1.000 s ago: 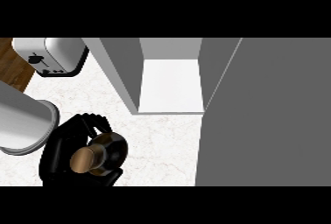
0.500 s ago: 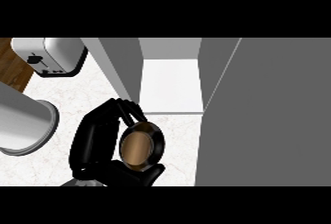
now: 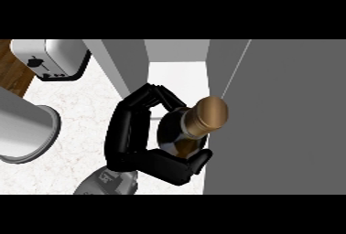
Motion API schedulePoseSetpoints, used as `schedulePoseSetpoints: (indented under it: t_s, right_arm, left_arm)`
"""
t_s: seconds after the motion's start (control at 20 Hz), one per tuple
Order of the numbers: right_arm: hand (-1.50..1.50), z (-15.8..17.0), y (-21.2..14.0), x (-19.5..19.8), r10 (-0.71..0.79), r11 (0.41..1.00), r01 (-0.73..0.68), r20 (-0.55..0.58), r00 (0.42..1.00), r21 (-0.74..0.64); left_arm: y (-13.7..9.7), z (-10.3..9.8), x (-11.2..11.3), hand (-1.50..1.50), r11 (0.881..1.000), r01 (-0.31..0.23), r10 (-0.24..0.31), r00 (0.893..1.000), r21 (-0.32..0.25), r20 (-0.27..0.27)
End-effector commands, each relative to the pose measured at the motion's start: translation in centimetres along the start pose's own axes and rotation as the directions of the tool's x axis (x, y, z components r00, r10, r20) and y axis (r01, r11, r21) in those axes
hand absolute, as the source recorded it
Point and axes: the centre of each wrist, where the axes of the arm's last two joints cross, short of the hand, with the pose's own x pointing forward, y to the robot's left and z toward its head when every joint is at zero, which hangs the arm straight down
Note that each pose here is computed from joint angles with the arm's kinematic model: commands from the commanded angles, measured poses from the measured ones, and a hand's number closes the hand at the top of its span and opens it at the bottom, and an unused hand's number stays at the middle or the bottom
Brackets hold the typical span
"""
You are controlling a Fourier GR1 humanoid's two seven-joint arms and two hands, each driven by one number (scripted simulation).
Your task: Pick up the wine, place it into the cabinet and close the cabinet
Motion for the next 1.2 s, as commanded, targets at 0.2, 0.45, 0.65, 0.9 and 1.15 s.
schedulePoseSetpoints:
  t_s: [0.2,0.45,0.65,0.9,1.15]
  right_arm:
    - [-1.5,3.0,0.6,2.6,-0.046,0.997,0.042,0.054,0.997,0.07]
    - [-1.5,2.7,0.3,2.5,-0.039,0.998,0.036,0.054,0.998,0.052]
    - [-1.5,2.9,-0.3,2.0,-0.033,0.999,0.03,0.08,0.996,0.044]
    - [-1.5,1.8,-0.8,2.0,-0.029,0.998,0.027,0.057,0.998,0.049]
    - [-1.5,3.0,0.4,1.5,-0.043,0.999,0.041,0.069,0.997,0.025]
  left_arm:
    - [-2.3,-2.3,-0.5,1.5,0.998,0.038,-0.038,0.999,0.048,0.002]
    - [-3.1,-3.1,-1.7,1.5,0.996,0.076,-0.078,0.997,0.048,0.03]
    - [-3.3,-2.5,-3.2,1.5,0.992,0.074,-0.075,0.997,0.1,0.01]
    - [-2.6,-3.2,-4.0,1.5,0.992,0.02,-0.017,1.0,0.126,-0.021]
    - [-1.0,-4.4,-5.6,1.5,0.991,0.0,0.003,1.0,0.135,-0.018]
